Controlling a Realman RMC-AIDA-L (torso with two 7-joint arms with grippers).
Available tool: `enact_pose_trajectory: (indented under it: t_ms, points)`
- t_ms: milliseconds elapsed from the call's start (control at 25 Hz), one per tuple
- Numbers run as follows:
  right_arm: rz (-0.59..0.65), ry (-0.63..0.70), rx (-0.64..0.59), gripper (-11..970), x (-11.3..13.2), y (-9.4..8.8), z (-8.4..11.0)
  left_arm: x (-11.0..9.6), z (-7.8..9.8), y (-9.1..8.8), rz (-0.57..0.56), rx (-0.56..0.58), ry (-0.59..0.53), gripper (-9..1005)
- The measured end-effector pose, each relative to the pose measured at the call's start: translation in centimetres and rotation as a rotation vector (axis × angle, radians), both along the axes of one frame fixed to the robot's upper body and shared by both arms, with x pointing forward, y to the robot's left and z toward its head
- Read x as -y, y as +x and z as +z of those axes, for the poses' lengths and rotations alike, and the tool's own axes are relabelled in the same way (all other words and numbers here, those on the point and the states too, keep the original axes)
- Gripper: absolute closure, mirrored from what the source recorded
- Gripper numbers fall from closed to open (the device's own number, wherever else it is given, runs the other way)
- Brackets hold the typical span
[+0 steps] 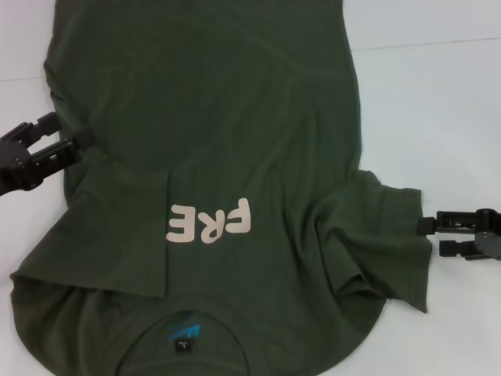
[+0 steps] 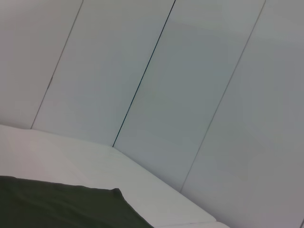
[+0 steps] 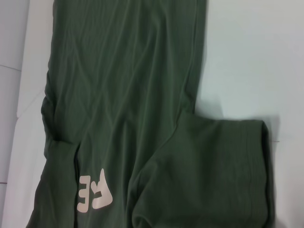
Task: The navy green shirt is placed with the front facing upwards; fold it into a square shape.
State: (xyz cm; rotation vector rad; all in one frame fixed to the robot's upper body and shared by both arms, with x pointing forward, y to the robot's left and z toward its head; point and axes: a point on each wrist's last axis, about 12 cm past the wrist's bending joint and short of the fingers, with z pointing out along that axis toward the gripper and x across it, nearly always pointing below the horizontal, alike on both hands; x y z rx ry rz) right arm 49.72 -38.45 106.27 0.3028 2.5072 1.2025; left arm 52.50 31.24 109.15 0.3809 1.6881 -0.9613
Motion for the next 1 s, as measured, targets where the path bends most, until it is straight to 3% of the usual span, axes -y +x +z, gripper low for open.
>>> enact_pose_trajectory:
  t_ms: [1000]
  points:
    - [0.021,-0.005,-0.012,19,-1.3,0.3,-0.6,0.0,0.2,0.4,0.009,0.008,0.007,92]
